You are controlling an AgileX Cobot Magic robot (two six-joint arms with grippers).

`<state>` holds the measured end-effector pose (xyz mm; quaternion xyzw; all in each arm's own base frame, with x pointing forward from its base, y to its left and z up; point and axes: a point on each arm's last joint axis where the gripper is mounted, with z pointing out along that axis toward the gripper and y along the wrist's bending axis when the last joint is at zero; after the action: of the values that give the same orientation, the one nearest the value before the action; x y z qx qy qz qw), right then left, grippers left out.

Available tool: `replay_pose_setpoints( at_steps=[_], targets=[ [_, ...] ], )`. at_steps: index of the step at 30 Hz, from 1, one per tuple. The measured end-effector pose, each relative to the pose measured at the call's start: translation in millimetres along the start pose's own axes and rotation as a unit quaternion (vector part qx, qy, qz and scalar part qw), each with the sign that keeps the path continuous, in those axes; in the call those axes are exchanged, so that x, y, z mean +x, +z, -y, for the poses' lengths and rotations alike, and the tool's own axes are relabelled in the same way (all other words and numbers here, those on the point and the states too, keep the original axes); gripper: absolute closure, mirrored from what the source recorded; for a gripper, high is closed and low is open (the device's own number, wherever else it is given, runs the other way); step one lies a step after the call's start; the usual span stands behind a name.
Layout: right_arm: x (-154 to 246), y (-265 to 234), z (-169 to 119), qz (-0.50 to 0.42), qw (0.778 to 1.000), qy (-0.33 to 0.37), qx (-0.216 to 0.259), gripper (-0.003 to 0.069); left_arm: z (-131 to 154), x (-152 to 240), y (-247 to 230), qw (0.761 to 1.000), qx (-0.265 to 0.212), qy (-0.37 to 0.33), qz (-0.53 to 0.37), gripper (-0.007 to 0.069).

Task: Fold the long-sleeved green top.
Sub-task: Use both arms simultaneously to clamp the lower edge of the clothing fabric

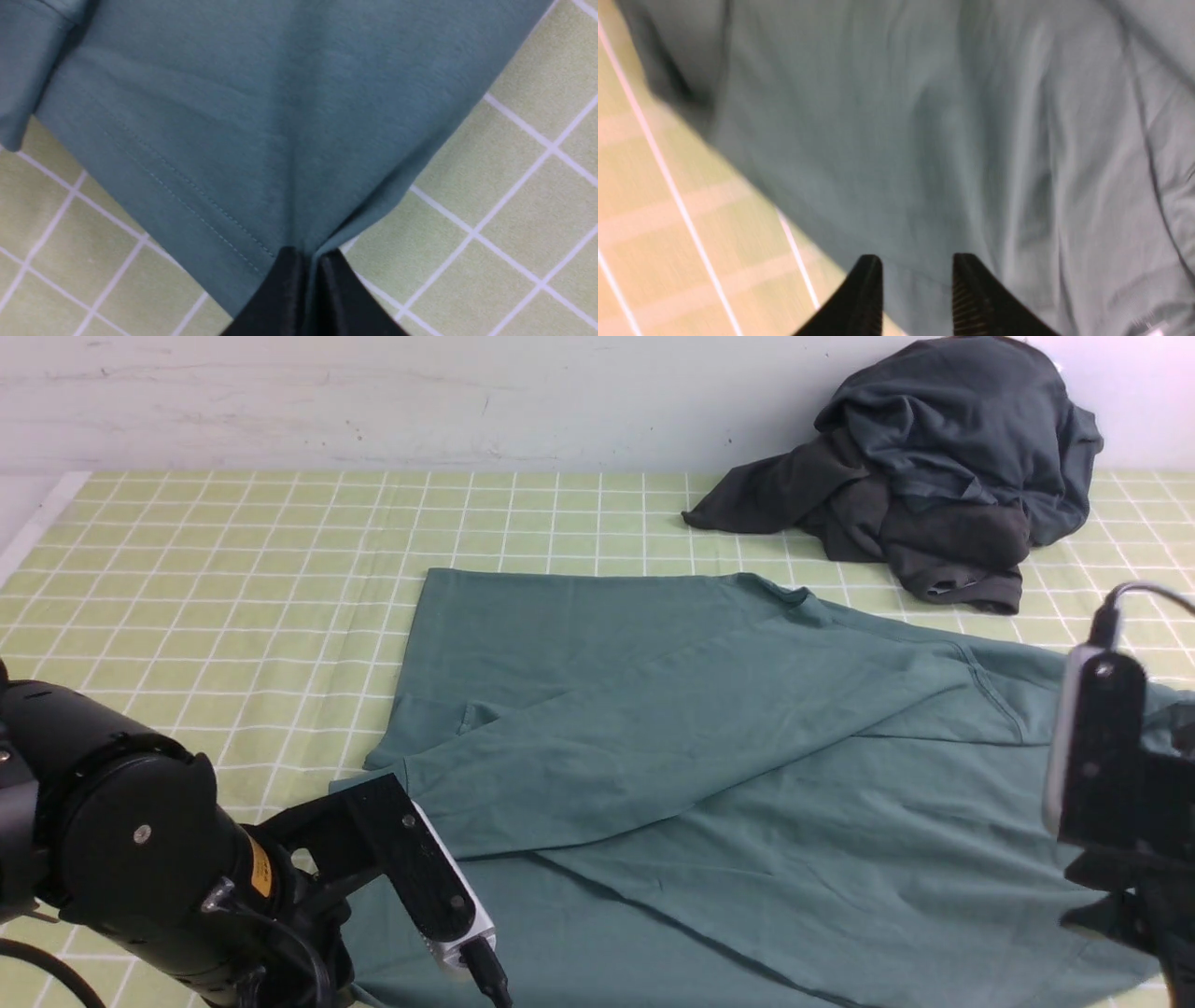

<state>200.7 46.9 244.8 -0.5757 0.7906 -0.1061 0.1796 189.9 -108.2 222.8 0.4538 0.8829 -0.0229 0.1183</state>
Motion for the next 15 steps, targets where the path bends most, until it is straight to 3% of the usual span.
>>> replay_pose_setpoints(
  at_steps=[7,15],
  targets=[
    [7.5,43.8,8.2,-0.107,0.989,-0.087,-0.044,0.0368,1.5,-0.4,0.0,1.000,0.008,-0.007,0.002,0.0616],
    [8.9,90.7,5.6,-0.152,0.975,-0.126,-0.105,0.0372,4.0,-1.7,-0.1,1.000,0.022,-0.020,0.009,0.0616]
  ],
)
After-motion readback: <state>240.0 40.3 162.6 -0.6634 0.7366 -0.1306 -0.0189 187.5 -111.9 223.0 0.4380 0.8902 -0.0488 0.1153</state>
